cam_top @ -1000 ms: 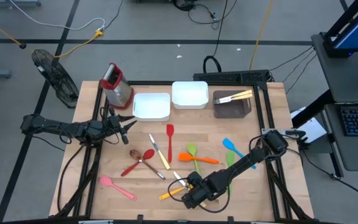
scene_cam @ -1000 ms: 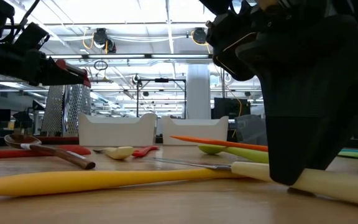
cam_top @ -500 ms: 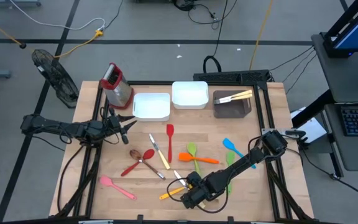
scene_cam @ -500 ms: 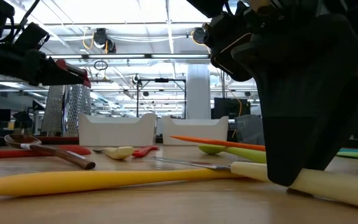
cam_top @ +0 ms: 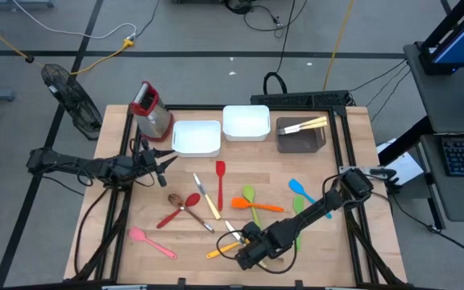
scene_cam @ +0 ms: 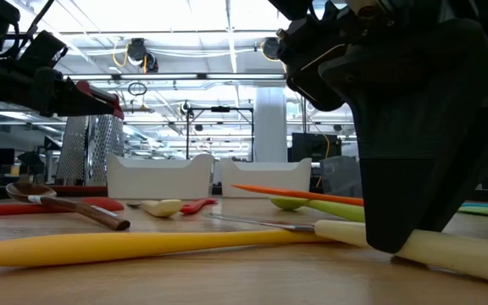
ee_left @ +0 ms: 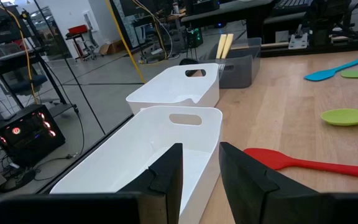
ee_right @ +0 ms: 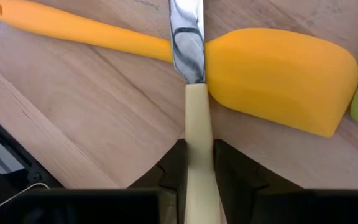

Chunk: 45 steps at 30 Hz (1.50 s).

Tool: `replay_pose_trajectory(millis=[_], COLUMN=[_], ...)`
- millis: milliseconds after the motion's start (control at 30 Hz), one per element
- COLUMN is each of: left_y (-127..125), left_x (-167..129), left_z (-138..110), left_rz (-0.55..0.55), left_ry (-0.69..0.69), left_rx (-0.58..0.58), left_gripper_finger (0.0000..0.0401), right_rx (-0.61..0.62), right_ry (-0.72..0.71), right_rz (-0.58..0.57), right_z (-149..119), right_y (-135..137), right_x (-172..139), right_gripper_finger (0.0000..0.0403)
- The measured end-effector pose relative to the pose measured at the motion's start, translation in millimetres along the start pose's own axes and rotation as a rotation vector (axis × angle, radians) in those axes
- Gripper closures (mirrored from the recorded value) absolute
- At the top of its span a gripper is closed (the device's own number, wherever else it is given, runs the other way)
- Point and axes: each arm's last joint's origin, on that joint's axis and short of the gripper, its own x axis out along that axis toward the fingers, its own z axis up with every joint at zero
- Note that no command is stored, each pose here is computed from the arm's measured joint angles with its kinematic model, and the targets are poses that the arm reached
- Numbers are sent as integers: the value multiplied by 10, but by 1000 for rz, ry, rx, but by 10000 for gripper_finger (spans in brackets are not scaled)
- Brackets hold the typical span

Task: Pick & Place Kitchen Items
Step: Put the yellow knife into the black bin

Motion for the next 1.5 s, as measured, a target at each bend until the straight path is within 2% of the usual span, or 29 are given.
replay_pose_trajectory(millis=[300,1133,1500], left_y=[0,0,0], left_x=[0,0,0], left_z=[0,0,0], left_rz=[0,0,0], left_ry=[1,0,0], left_rx=[0,0,0], left_gripper_finger=[295,295,295], right_rx=[-23,-33,-43], right_ry=[-26,-39,-53], right_rz=[59,142,181], right_z=[13,20,39], right_y=[49,126,148], right_x=[-167,-177,-313], right_gripper_finger=[346,346,346])
